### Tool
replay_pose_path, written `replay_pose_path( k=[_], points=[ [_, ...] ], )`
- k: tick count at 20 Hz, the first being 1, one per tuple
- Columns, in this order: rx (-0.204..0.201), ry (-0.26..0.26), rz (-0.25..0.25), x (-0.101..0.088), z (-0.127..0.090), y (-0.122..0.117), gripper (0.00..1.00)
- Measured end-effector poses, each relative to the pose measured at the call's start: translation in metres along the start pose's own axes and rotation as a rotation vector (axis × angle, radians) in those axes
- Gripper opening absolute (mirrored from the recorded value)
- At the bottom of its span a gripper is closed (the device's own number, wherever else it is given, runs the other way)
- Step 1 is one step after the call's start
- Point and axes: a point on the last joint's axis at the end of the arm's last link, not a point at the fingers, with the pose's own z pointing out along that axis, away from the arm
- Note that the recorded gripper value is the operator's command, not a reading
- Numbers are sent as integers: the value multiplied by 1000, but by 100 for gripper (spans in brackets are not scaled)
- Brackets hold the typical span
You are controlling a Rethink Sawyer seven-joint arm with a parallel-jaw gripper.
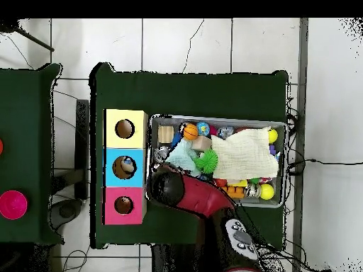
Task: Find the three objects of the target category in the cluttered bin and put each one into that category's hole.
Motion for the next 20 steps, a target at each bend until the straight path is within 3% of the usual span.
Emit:
replay_pose_path(
  k=[5, 9, 12, 14, 17, 20],
  points=[
    [-23, 96, 14, -9, -37, -7, 0],
    [-46, 144, 61, -25, -67, -33, 0],
    [-54, 149, 100, -40, -82, -60, 0],
    [-52, 140, 135, -55, -92, -92, 0],
    [-52, 116, 178, -75, -97, -135, 0],
    [-51, 97, 198, -88, -96, -160, 0]
  ],
)
